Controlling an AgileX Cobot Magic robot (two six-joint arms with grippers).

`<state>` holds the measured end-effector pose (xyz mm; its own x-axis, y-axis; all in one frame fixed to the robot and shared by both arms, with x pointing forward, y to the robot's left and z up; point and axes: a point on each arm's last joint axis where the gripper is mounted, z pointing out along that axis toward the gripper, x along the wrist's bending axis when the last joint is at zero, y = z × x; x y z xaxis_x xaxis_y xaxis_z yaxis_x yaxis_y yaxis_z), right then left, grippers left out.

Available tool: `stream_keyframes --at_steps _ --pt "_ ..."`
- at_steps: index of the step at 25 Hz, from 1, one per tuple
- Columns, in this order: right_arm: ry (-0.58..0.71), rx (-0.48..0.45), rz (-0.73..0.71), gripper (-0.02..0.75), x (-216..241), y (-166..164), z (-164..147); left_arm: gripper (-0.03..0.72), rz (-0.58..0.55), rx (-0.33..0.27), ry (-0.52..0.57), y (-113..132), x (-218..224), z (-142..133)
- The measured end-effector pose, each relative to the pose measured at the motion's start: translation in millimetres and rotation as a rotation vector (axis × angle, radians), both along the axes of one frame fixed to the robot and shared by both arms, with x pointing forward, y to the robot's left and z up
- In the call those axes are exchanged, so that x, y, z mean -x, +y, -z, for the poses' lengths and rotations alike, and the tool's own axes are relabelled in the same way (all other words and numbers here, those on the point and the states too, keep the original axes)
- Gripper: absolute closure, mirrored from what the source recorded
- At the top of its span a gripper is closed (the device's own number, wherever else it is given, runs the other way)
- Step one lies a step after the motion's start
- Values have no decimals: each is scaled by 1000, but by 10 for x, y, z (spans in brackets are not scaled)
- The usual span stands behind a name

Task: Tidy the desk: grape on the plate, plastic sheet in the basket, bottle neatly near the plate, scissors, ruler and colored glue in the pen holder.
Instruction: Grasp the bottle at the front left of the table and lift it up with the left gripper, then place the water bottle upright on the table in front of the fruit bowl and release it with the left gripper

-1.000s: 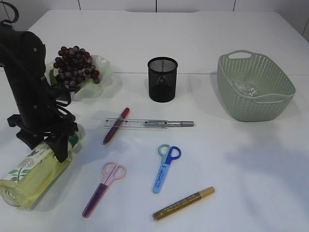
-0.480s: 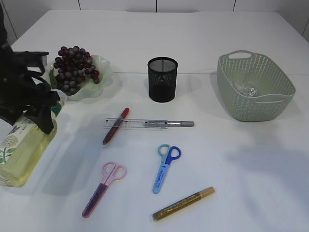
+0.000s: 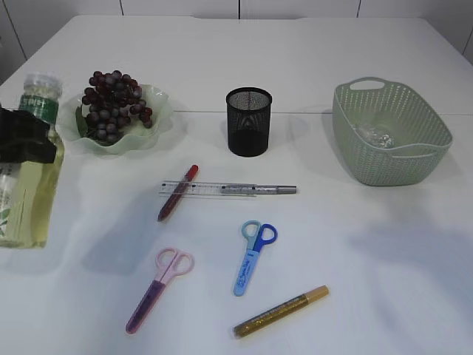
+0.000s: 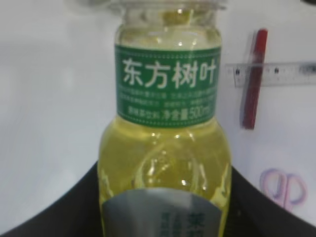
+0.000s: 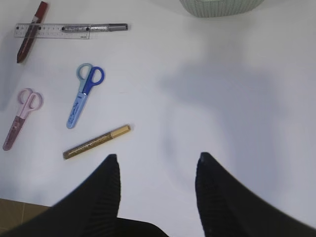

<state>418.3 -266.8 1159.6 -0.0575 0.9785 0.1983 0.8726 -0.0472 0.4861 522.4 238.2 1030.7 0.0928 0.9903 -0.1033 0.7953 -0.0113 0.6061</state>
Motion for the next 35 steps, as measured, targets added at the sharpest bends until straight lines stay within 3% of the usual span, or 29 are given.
stream_keyframes --at_steps 11,21,24,29,35 --pt "-1 13 3 339 -1 -11 2 293 -5 69 -340 81 312 263" --pt "-7 65 12 339 -7 -55 8 293 -130 212 -785 179 401 208" --pt "-7 65 12 339 -7 -56 8 293 -127 195 -877 202 431 194" --pt "-7 68 10 339 -7 -57 8 293 -101 119 -962 213 415 316" --pt "-13 84 -18 339 -7 -58 8 293 -69 30 -877 182 252 656"
